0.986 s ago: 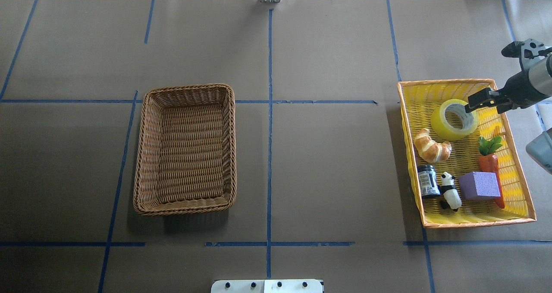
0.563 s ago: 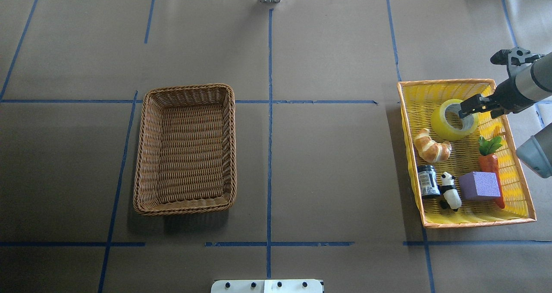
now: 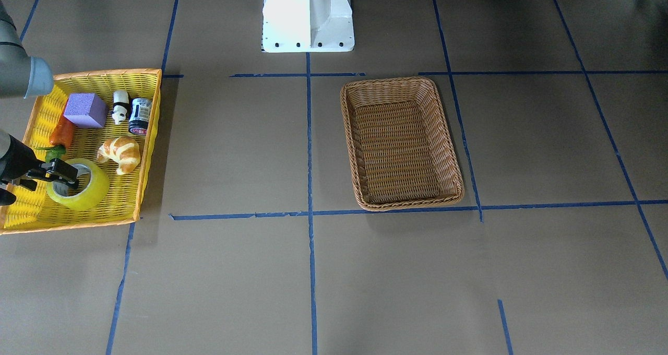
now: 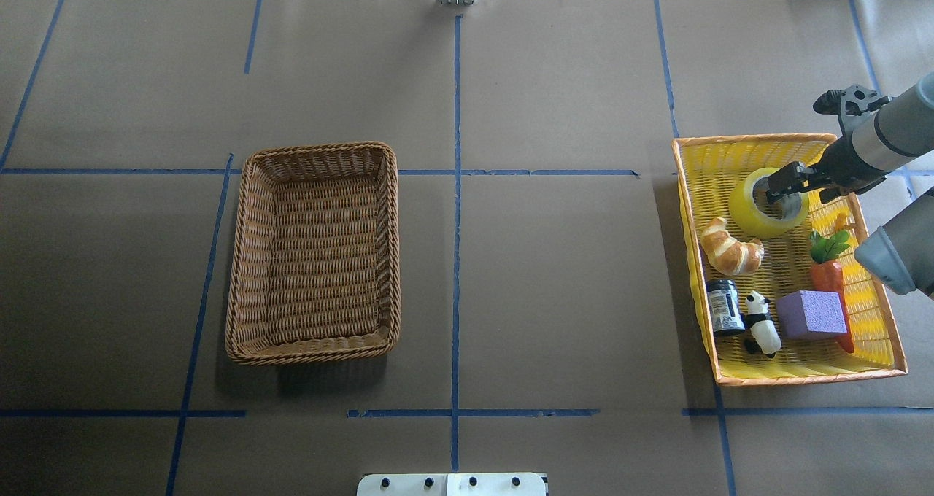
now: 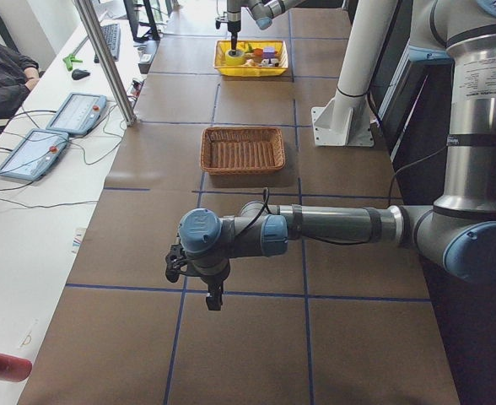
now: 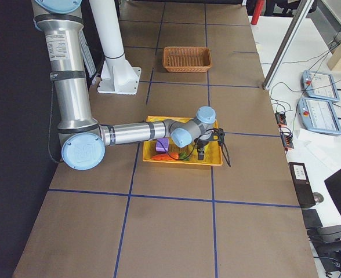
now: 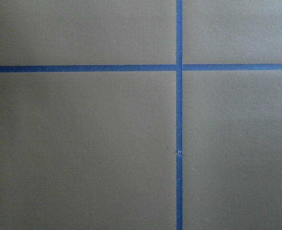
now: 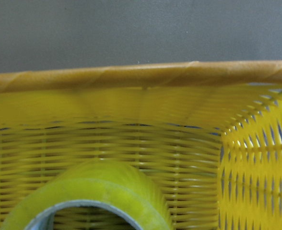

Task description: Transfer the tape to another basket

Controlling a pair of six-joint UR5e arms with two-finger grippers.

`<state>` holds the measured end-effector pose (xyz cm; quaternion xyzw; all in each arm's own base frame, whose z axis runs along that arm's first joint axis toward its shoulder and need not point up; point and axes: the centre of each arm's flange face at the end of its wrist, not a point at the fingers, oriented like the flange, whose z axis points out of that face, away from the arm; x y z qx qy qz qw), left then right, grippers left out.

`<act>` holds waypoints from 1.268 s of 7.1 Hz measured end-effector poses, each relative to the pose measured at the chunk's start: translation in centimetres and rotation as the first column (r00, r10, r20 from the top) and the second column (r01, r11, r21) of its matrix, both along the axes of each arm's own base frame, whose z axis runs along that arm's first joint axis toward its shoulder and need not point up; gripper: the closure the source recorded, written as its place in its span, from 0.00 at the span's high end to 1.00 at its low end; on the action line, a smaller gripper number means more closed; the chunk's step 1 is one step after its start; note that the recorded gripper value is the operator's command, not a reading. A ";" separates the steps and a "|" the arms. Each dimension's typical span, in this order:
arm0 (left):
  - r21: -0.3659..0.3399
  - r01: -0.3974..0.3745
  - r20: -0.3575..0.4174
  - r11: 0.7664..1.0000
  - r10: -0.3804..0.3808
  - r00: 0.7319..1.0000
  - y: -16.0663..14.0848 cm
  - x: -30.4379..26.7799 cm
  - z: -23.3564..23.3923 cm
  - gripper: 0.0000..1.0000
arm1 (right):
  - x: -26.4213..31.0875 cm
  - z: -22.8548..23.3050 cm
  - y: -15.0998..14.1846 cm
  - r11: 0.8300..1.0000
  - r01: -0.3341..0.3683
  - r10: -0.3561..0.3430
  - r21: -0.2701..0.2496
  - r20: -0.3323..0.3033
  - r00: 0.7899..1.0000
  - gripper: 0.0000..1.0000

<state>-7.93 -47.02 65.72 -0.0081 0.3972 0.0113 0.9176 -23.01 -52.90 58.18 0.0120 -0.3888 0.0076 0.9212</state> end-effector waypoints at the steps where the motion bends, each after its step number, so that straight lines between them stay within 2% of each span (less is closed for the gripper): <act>1: 0.002 0.000 -0.001 1.000 0.000 1.000 0.0 0.0 -0.1 1.00 | -0.1 0.1 0.0 1.000 0.002 -0.002 -0.003 -0.001 1.000 0.31; 2: 0.005 0.000 -0.001 1.000 0.000 1.000 0.0 0.0 -0.3 1.00 | -0.2 0.1 -0.1 1.000 0.002 -0.002 -0.003 0.000 1.000 0.11; 3: 0.006 0.001 -0.001 1.000 -0.001 1.000 0.0 0.0 -0.4 1.00 | -0.2 0.0 -0.1 1.000 0.004 -0.004 0.000 0.002 1.000 0.02; 6: 0.006 0.003 -0.022 1.000 -0.003 1.000 0.0 0.1 -0.7 1.00 | 0.3 -0.2 0.0 1.000 0.003 -0.003 0.006 0.009 1.000 0.00; 9: 0.013 0.005 -0.042 1.000 -0.004 0.999 0.0 0.2 -1.2 1.00 | 4.8 -3.6 -1.2 0.997 -0.068 0.066 0.037 0.067 0.996 0.00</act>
